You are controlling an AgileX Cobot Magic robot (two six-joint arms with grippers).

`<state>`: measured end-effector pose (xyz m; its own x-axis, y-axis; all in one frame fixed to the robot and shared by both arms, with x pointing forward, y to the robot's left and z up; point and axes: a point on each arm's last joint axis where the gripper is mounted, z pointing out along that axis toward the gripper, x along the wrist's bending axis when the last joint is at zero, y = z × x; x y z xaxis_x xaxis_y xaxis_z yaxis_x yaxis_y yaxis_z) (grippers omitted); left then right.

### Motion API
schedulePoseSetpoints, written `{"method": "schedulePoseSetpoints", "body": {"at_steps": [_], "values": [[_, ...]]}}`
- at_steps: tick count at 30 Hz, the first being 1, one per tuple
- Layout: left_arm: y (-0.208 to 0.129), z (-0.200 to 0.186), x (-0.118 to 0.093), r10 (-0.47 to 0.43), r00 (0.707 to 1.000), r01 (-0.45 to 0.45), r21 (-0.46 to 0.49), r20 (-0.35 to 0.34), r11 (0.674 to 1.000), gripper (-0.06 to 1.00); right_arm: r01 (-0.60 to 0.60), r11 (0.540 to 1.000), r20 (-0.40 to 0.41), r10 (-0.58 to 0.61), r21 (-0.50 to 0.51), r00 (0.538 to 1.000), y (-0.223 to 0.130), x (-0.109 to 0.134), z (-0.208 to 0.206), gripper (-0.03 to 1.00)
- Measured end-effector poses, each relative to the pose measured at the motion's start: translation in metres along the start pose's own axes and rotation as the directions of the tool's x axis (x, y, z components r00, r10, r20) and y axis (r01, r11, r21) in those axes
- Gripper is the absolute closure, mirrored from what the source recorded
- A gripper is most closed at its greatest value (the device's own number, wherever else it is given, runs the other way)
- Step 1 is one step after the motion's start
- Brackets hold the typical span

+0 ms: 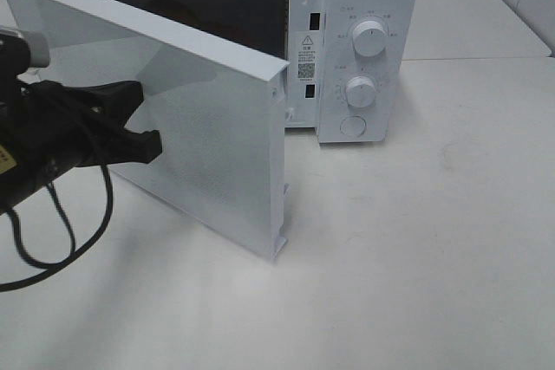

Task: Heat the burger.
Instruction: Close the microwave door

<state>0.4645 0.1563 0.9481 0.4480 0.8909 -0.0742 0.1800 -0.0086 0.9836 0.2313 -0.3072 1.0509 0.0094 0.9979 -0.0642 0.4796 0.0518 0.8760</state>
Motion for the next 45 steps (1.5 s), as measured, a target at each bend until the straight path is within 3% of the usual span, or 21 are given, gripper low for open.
{"method": "schedulePoseSetpoints", "body": {"at_steps": [11, 22, 28, 34, 45], "values": [[0.022, 0.049, -0.035, 0.006, 1.0, -0.006, -0.026, -0.007, 1.0, 0.94, 0.0, 1.0, 0.0, 0.0, 0.0, 1.0, 0.0, 0.0, 0.0, 0.21], [0.03, 0.092, -0.049, -0.027, 0.997, 0.026, -0.018, -0.073, 1.0, 0.94, 0.0, 1.0, 0.0, 0.0, 0.0, 1.0, 0.0, 0.0, 0.0, 0.21], [0.032, 0.121, -0.058, -0.044, 0.993, 0.044, 0.005, -0.112, 0.999, 0.94, 0.0, 1.0, 0.0, 0.0, 0.0, 1.0, 0.0, 0.0, 0.0, 0.21], [0.029, 0.142, -0.073, -0.041, 0.995, 0.048, 0.073, -0.092, 0.996, 0.94, 0.0, 1.0, 0.0, 0.0, 0.0, 1.0, 0.0, 0.0, 0.0, 0.21], [0.032, 0.161, -0.083, -0.028, 0.994, 0.042, 0.128, -0.104, 0.991, 0.94, 0.0, 1.0, 0.0, 0.0, 0.0, 1.0, 0.0, 0.0, 0.0, 0.21]]}}
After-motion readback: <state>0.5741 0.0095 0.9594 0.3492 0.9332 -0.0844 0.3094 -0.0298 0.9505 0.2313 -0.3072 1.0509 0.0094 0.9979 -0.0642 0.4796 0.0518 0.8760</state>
